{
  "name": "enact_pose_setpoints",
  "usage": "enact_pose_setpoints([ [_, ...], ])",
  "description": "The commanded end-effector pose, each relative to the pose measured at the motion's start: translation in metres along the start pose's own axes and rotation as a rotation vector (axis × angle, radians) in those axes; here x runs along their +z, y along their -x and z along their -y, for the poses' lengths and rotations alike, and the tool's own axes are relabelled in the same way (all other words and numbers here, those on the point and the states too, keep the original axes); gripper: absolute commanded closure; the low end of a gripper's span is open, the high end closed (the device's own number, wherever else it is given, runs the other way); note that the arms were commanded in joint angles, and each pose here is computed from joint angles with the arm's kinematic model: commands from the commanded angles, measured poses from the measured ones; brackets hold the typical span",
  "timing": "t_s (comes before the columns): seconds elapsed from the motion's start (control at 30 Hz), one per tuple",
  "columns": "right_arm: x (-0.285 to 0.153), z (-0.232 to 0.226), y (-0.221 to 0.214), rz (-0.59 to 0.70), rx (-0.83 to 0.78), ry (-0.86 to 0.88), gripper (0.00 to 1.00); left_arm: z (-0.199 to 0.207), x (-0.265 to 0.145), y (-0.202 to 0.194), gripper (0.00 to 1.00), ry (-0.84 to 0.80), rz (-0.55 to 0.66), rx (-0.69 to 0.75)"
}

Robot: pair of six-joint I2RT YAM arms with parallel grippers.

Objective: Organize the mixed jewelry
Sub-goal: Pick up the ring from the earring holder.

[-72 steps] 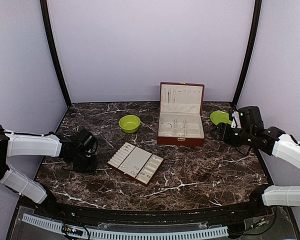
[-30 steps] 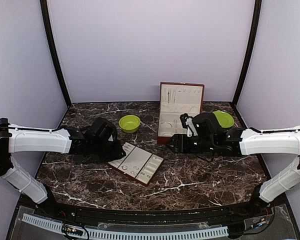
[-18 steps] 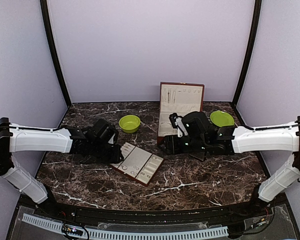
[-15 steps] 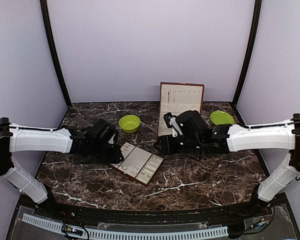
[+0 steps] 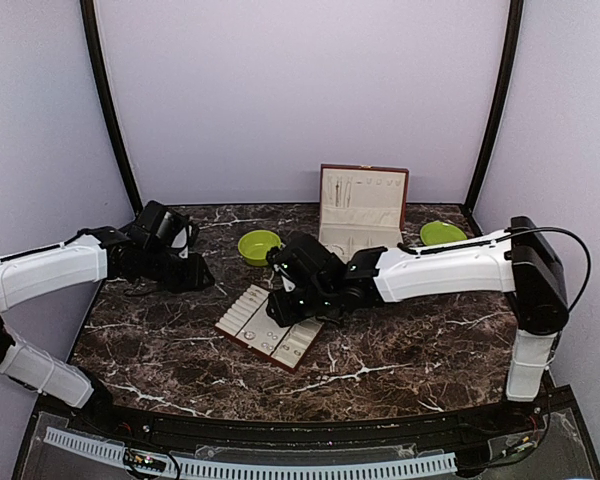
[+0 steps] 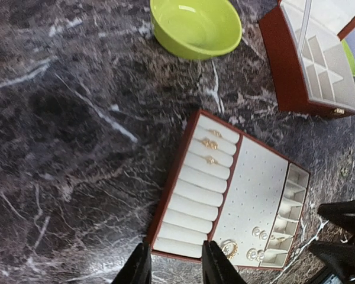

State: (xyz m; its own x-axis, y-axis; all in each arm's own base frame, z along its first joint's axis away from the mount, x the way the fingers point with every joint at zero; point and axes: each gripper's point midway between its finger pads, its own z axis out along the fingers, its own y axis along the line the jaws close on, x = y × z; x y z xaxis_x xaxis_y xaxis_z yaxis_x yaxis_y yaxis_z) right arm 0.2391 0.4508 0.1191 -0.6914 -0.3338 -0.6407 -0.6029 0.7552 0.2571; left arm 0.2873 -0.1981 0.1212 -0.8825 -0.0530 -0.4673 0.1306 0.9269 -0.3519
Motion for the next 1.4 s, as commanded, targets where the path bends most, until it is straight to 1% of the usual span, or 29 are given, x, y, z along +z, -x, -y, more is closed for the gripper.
enact_pose_setpoints([
  [0.0, 0.015, -0.011, -0.004, -0.038, -0.033, -0.043, 0.6, -0.008, -0.032, 0.034, 0.68, 0.015, 0.075, 0.127],
  [0.13, 0.031, -0.014, -0.011, -0.087, -0.035, -0.07, 0.63, -0.03, -0.036, 0.049, 0.68, 0.128, 0.126, 0.195],
  [0.3, 0.044, -0.029, -0.013, -0.11, -0.064, -0.074, 0.65, -0.046, -0.026, 0.047, 0.68, 0.199, 0.134, 0.241],
  [0.5, 0.063, -0.031, -0.022, -0.145, -0.06, -0.103, 0.7, -0.055, -0.011, 0.034, 0.68, 0.202, 0.12, 0.232],
  [0.8, 0.076, -0.033, -0.025, -0.162, -0.052, -0.104, 0.78, -0.054, -0.013, 0.041, 0.68, 0.216, 0.134, 0.249],
  [1.2, 0.08, -0.04, -0.03, -0.171, -0.056, -0.088, 0.8, -0.055, -0.013, 0.042, 0.68, 0.22, 0.13, 0.254],
  [1.37, 0.085, -0.038, -0.036, -0.185, -0.065, -0.11, 0.81, -0.056, -0.012, 0.041, 0.68, 0.227, 0.126, 0.254],
])
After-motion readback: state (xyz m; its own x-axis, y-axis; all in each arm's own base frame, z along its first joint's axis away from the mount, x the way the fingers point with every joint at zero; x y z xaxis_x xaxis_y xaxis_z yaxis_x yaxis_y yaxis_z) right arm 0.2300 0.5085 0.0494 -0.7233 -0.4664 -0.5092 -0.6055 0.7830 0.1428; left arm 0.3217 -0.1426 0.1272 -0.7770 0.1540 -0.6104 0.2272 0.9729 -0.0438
